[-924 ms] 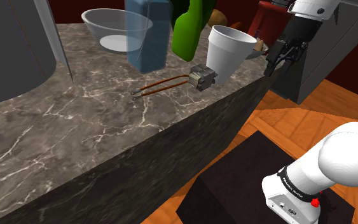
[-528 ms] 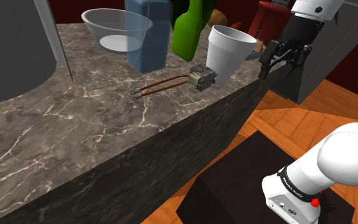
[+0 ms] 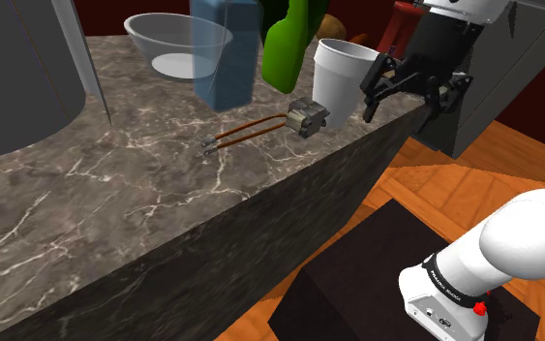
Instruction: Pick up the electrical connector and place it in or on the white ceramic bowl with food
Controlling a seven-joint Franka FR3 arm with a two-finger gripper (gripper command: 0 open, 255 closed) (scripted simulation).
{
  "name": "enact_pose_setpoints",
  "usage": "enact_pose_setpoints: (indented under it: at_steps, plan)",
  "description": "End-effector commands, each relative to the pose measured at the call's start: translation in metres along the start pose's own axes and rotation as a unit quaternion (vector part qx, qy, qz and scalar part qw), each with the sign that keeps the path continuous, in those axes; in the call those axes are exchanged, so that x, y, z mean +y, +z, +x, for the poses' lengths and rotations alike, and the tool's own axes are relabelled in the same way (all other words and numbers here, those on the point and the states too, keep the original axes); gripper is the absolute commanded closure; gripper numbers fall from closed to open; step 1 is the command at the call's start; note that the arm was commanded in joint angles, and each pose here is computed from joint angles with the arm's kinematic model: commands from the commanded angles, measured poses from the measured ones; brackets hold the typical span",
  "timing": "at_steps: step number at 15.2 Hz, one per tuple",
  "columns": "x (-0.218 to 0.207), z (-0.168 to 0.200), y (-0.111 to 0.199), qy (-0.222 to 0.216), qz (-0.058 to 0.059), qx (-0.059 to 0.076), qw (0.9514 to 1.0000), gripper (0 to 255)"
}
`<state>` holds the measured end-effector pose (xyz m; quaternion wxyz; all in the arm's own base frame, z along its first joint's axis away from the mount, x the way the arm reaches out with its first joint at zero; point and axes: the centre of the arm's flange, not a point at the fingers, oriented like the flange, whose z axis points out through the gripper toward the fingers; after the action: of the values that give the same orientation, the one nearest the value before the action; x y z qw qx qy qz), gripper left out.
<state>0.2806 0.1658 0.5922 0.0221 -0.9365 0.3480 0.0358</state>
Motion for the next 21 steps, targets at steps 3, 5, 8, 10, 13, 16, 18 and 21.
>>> enact_pose_setpoints:
  at_steps: [3, 5, 8, 10, 13, 16, 18, 21]
  plan:
    - [-0.049, -0.025, 0.003, 0.102, 0.002, 0.006, 0.9948, 0]
    - [-0.075, -0.033, 0.003, 0.15, 0.003, 0.009, 0.9887, 0]
    - [-0.114, -0.04, 0.003, 0.221, 0.005, 0.014, 0.9751, 0]
    - [-0.141, -0.042, 0.003, 0.268, 0.006, 0.018, 0.9631, 0]
    - [-0.181, -0.04, 0.002, 0.338, 0.007, 0.023, 0.941, 0]
    - [-0.219, -0.032, 0.002, 0.405, 0.009, 0.027, 0.914, 0]
    - [-0.219, -0.031, 0.012, 0.405, 0.009, 0.027, 0.914, 0]
    - [-0.219, -0.03, 0.028, 0.405, 0.009, 0.027, 0.914, 0]
